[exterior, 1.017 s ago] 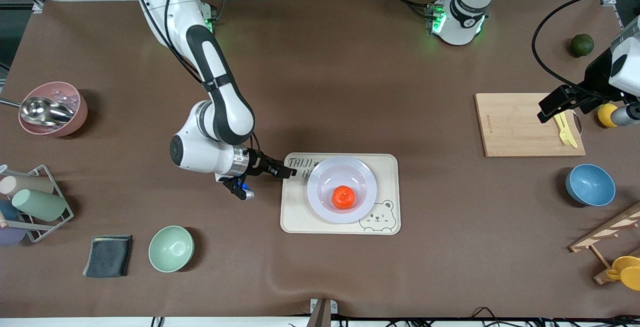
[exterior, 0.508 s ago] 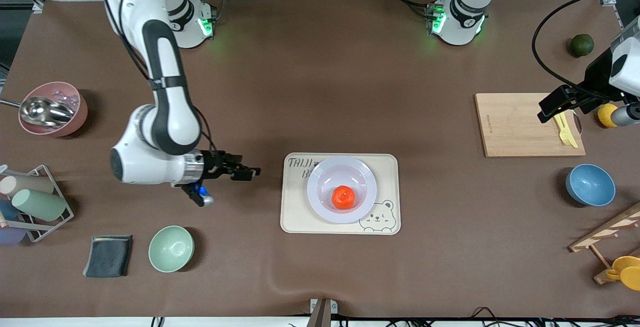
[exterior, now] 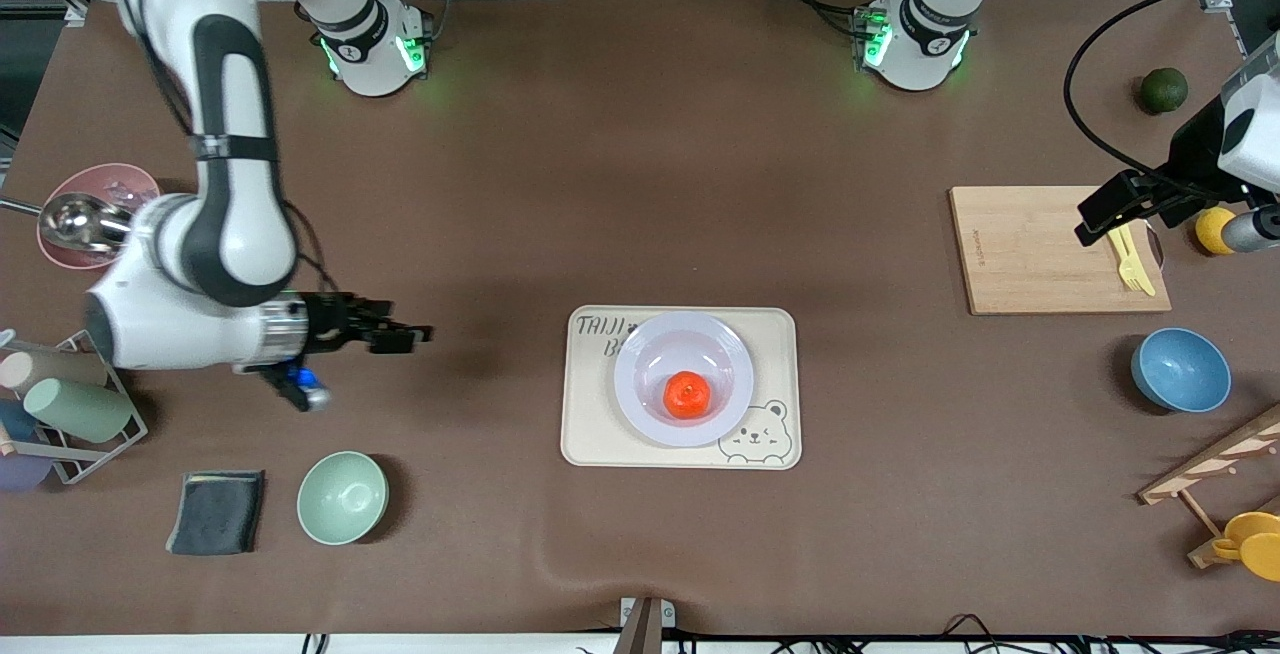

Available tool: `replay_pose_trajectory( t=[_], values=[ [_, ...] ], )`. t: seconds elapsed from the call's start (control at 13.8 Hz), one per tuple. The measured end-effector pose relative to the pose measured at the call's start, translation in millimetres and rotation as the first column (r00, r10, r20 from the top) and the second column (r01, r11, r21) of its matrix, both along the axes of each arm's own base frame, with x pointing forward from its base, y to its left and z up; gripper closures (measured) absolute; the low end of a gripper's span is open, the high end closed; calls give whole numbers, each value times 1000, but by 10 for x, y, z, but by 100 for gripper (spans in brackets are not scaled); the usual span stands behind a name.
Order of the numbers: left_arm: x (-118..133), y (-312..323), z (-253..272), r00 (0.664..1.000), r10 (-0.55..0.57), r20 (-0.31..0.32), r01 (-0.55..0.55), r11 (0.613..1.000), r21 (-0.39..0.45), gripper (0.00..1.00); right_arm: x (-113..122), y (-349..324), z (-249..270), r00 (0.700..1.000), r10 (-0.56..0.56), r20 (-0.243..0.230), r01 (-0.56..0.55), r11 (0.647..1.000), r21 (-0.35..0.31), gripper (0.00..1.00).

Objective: Place orange and plate with both arms

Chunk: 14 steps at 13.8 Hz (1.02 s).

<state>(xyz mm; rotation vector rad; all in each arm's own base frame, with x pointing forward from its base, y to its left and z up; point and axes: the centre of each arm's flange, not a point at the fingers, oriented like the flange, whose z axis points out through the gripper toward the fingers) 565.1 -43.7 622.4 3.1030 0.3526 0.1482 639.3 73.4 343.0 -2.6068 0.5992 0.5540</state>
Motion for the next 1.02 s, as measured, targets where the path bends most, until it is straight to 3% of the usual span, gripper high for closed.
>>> replay_pose_trajectory(
  t=[0.36, 0.73, 1.02],
  values=[
    [0, -4, 1, 1000, -1, 0, 1, 1000, 0, 0, -70, -704, 507, 988, 152, 18, -147, 974, -175, 0],
    [-1, 2, 5, 1000, 0, 1, 0, 1000, 0, 0, -184, -1070, 924, 968, 240, 77, -224, 958, -178, 0],
    [-3, 2, 11, 1000, -4, 2, 4, 1000, 0, 0, -289, -1182, 1275, 942, 319, 100, -287, 925, -250, 0]
  ],
)
